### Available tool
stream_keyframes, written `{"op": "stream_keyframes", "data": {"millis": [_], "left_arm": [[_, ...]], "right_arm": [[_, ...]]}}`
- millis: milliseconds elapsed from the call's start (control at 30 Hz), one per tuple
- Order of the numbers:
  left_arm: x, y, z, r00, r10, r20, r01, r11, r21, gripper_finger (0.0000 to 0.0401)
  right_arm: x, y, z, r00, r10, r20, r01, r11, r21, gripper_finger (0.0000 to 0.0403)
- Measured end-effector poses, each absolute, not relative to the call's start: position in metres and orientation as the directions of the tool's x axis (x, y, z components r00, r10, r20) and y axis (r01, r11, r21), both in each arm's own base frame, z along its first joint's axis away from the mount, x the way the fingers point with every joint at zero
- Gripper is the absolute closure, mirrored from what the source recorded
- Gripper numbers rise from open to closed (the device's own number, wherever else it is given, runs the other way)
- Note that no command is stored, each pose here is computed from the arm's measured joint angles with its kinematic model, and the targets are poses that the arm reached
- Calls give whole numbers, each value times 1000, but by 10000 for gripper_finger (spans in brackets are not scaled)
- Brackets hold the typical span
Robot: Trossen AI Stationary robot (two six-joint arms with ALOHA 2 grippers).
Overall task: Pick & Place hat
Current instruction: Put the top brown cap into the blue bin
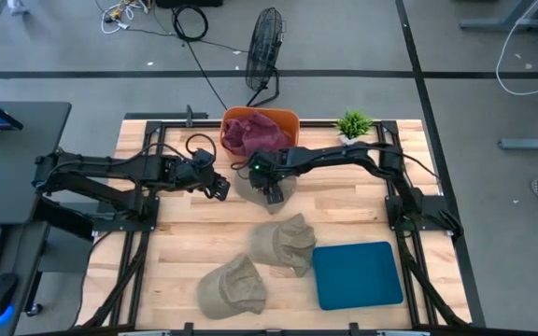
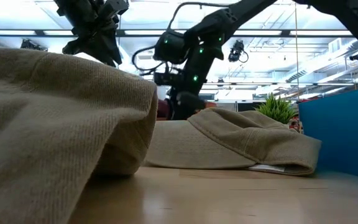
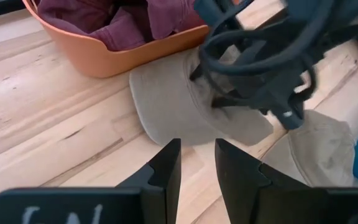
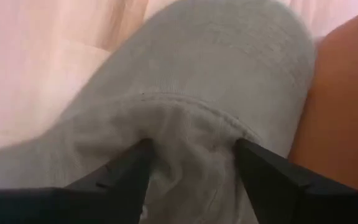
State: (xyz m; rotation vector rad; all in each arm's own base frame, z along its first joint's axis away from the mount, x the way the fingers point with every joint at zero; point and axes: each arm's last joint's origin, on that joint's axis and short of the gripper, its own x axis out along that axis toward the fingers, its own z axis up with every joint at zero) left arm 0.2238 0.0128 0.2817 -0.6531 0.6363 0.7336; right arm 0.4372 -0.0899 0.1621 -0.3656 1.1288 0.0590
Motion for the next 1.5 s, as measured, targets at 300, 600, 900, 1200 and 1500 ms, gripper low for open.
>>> {"op": "stream_keyframes", "data": {"millis": [300,600,900,1200,1500], "left_arm": [[224,13,282,581,392,-713,-751,596,-284,300],[224,13,282,581,392,-713,-756,585,-294,300],[224,13,282,581,392,-713,-757,583,-296,300],[224,13,282,580,399,-710,-759,581,-294,300],[224,13,282,580,400,-710,-760,580,-294,300]], "right_arm": [[434,-89,156,395,-86,-915,-214,960,-183,312],[429,-85,173,419,-37,-907,-148,983,-109,394],[387,-58,266,478,-25,-878,-106,991,-87,400],[305,-3,347,449,68,-891,-117,993,17,402],[237,55,395,466,349,-813,-252,933,257,402]]}}
